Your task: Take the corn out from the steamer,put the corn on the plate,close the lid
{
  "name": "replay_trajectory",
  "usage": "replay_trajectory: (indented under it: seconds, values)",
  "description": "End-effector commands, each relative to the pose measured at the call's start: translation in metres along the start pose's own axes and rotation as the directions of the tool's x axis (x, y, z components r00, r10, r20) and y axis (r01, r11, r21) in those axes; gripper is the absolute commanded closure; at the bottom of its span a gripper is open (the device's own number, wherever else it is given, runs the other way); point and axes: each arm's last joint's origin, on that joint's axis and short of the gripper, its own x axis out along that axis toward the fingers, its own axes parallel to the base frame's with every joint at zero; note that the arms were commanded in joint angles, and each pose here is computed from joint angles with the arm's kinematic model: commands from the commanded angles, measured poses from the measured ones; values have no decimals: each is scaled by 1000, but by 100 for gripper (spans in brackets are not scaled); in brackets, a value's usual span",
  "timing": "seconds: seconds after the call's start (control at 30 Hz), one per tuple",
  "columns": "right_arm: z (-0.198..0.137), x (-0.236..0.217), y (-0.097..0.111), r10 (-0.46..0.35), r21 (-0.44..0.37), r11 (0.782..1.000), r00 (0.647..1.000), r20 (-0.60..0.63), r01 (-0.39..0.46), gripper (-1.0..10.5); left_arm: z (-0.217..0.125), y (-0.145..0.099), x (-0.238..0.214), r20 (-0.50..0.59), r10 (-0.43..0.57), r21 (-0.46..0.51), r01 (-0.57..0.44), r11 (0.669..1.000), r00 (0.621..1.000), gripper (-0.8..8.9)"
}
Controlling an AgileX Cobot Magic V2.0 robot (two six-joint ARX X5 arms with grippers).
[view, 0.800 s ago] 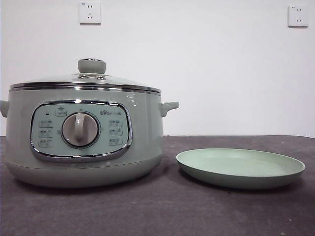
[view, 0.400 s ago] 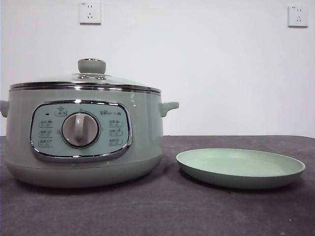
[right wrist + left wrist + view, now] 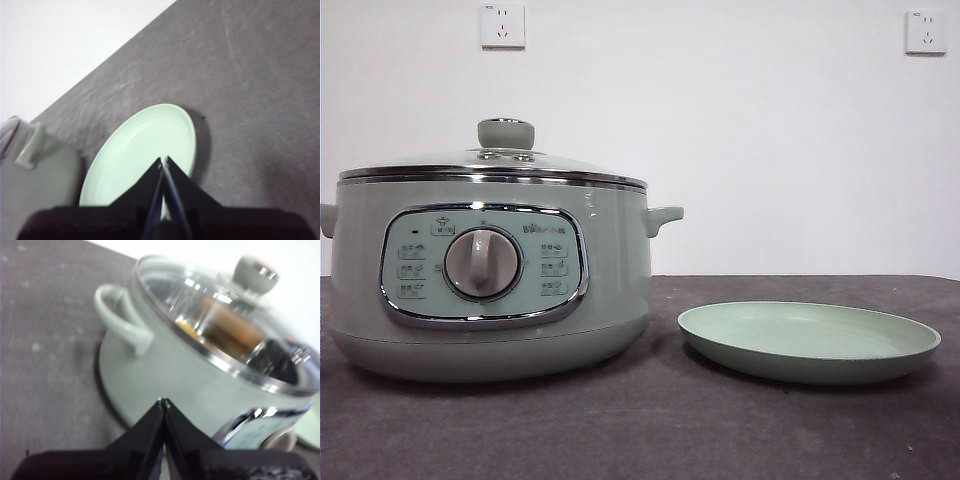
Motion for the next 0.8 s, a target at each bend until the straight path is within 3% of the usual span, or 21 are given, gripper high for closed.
replay_trajectory:
  seconds: [0.03,0.27,0.47,0.6,0.8]
  values:
    - [14,-4,11,34,-50,998,999,0,-34,958,13,-6,-5,7,-1,-9,1,1000,1000,820]
    - [47,-6,37,59,-145,987,996,-63,-68,958,43,-19,-5,-35,15,-16,-16,1000,999,821]
    - [79,-1,61,99,-235,963,985,-138,-130,958,78,-32,3,-87,-24,97,33,995,996,820]
    - [98,7,77,139,-294,934,964,-227,-204,957,102,-42,10,-128,-91,196,116,974,988,818]
    - [121,21,94,148,-362,888,921,-361,-284,945,129,-52,21,-216,-161,191,203,960,963,818]
